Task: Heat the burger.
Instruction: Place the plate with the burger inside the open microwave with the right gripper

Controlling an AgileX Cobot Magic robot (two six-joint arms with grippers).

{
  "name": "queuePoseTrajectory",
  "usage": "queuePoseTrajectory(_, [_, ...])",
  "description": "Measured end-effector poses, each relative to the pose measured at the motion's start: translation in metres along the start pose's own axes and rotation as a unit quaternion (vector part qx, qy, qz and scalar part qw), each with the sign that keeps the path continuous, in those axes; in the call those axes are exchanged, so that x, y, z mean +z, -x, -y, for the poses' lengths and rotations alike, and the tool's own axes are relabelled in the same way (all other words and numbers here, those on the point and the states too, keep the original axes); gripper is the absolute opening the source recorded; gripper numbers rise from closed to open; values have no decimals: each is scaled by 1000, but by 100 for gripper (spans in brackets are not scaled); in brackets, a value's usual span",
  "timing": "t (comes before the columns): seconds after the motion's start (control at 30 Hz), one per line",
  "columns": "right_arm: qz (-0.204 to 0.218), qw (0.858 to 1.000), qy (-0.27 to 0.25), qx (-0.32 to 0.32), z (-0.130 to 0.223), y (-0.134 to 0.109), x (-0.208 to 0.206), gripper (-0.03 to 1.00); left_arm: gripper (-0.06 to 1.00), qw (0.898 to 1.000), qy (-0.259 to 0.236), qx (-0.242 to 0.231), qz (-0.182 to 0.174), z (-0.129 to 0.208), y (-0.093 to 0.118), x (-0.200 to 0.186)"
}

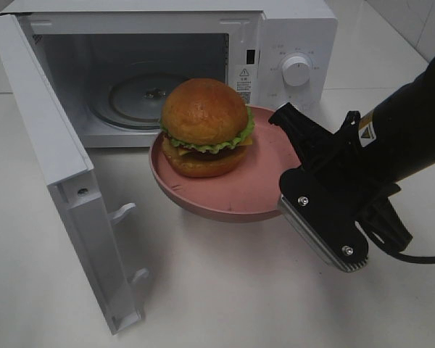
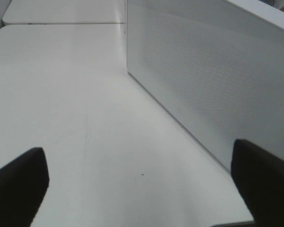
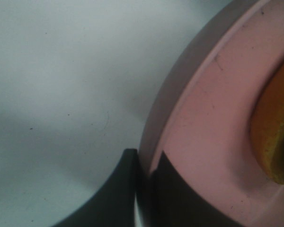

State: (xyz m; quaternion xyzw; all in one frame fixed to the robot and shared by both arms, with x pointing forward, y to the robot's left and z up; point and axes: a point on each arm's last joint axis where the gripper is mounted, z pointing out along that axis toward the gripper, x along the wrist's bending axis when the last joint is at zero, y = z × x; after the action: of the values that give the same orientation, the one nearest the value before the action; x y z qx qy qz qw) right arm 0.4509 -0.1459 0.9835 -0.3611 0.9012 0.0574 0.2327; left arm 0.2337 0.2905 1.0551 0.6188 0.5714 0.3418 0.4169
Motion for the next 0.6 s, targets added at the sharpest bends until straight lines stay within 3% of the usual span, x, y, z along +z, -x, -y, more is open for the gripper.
queuePoseTrajectory(0.6, [9,1000,10,-18,-12,3,2,5,99,1000,0,0,0,0,0,0])
